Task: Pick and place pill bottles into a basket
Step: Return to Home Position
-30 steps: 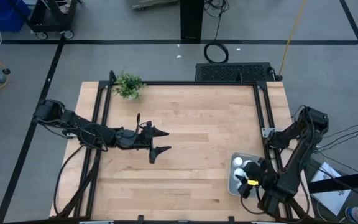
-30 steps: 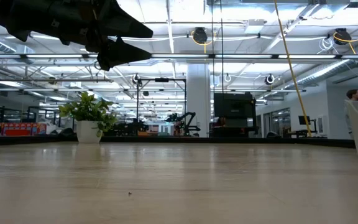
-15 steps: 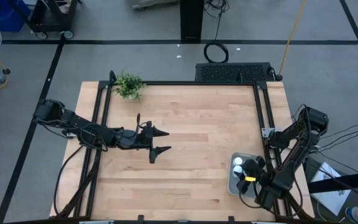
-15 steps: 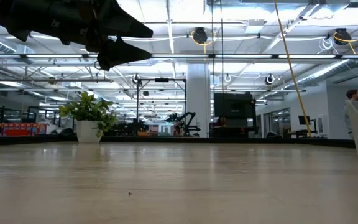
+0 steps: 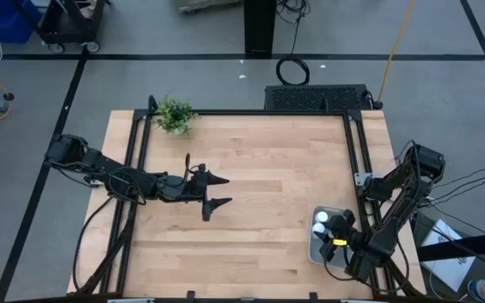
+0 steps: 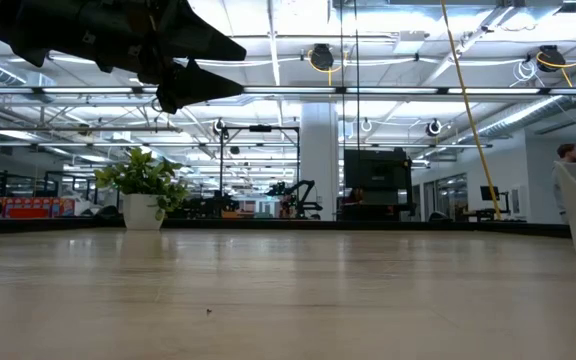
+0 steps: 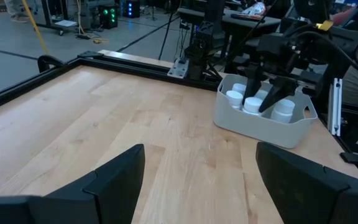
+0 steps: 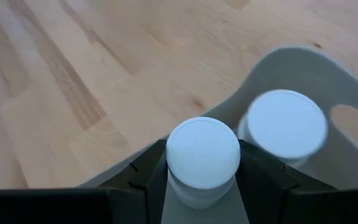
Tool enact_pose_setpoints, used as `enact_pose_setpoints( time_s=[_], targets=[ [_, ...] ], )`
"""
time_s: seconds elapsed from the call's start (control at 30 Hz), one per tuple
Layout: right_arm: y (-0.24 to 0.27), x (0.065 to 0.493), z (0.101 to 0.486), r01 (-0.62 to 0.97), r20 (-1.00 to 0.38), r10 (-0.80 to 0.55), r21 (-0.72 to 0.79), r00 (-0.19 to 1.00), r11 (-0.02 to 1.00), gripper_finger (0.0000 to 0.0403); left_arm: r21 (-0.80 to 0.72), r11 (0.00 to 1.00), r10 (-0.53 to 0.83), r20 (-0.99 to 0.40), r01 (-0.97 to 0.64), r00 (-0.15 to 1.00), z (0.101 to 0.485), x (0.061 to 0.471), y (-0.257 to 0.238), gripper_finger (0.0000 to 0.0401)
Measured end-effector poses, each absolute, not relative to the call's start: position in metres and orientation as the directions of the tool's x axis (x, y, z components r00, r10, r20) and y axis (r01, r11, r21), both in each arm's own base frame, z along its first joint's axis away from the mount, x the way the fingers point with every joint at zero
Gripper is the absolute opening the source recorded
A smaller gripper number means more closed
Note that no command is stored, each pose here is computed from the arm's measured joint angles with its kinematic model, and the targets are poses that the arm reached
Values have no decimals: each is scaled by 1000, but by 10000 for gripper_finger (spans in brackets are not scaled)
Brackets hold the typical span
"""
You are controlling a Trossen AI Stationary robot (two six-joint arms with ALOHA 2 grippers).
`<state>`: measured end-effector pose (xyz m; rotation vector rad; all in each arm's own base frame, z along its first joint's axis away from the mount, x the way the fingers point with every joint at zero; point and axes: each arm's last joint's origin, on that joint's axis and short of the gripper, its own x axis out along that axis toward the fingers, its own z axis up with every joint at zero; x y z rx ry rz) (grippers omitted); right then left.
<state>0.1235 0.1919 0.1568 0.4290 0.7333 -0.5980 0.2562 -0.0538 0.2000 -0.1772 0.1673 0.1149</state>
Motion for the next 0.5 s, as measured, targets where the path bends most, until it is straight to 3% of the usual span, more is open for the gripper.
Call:
enact_pose_setpoints(
  time_s=[0.17,0.5],
  targets=[
    [193,124,153,612,-720,-330,165,610,773,149,-166,978,99,-176,-128,979,200,256,-54,310],
    [194,125,152,600,-735,-314,155,601,785,240,-167,977,99,-176,-129,979,200,256,-54,310]
  ],
)
